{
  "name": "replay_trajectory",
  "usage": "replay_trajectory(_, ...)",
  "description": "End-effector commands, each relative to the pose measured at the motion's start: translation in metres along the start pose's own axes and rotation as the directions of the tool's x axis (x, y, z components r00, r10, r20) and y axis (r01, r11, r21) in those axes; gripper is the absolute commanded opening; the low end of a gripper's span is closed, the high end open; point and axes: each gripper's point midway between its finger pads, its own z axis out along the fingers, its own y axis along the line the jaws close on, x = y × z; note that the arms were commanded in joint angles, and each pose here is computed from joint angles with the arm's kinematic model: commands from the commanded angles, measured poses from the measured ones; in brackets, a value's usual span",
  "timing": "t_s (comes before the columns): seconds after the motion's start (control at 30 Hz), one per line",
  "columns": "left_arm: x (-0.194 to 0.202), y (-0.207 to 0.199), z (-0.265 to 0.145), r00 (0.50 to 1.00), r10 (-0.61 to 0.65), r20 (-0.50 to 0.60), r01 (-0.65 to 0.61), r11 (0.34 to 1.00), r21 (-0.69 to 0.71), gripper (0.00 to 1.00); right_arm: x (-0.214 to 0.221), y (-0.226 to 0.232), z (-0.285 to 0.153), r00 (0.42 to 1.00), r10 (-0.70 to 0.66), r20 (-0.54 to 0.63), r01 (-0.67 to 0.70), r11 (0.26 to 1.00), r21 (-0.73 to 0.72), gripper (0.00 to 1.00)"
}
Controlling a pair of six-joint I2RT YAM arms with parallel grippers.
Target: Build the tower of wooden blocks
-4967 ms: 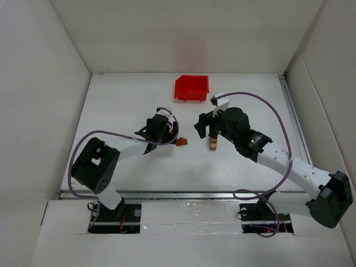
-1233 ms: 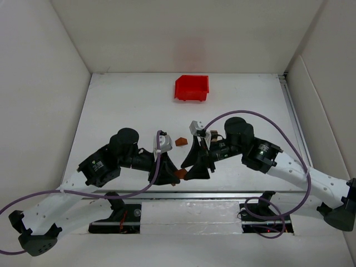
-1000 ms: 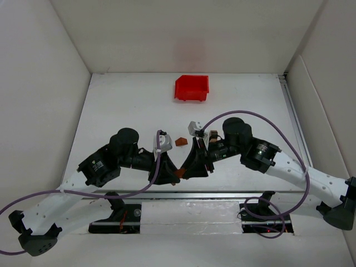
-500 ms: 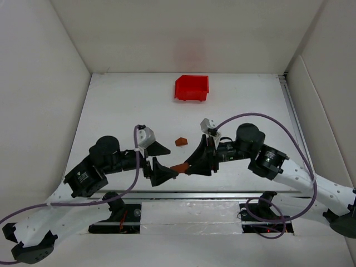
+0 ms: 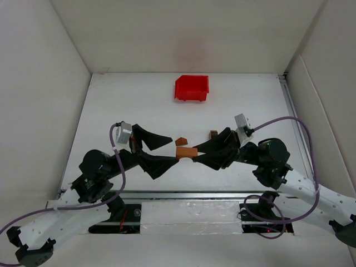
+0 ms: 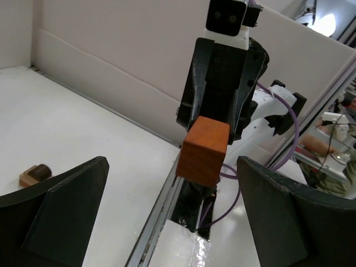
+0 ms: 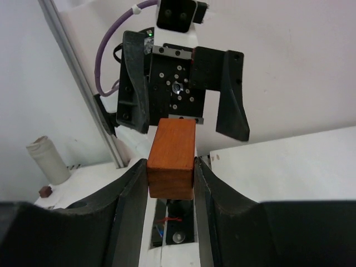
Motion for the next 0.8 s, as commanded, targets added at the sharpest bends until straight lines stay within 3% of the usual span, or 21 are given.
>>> replay_trajectory(0.0, -0.024, -0.031, 0.016, 0.997, -0.013, 0.074, 0.000, 0.985, 0.171, 0.99, -0.045, 0.011, 0.011, 0.986, -0.078, 0.146, 0.086, 0.995, -0.048, 0.00)
replay_trajectory(0.1, -0.028, -0.036, 0.020, 0.998, 0.001, 0.069, -0.014, 0.981, 0.195, 0.98, -0.048, 0.011, 0.015, 0.986, -0.078, 0.150, 0.087, 0.995, -0.051, 0.00)
replay_trajectory(0.17, -0.029, -0.037, 0.019, 0.996, 0.015, 0.082, -0.031, 0.979, 0.200, 0.92, -0.047, 0.009, 0.015, 0.986, -0.081, 0.144, 0.088, 0.995, -0.043, 0.00)
replay_trajectory(0.43, -0.034, -0.044, 0.011, 0.992, 0.047, 0.119, -0.074, 0.971, 0.228, 0.34, -0.049, 0.009, 0.016, 0.984, -0.070, 0.163, 0.081, 0.995, -0.060, 0.00)
replay_trajectory(0.77, -0.033, -0.055, 0.014, 0.994, 0.051, 0.100, -0.078, 0.953, 0.293, 0.02, -0.038, 0.002, 0.022, 0.991, -0.037, 0.132, 0.048, 0.995, -0.084, 0.00)
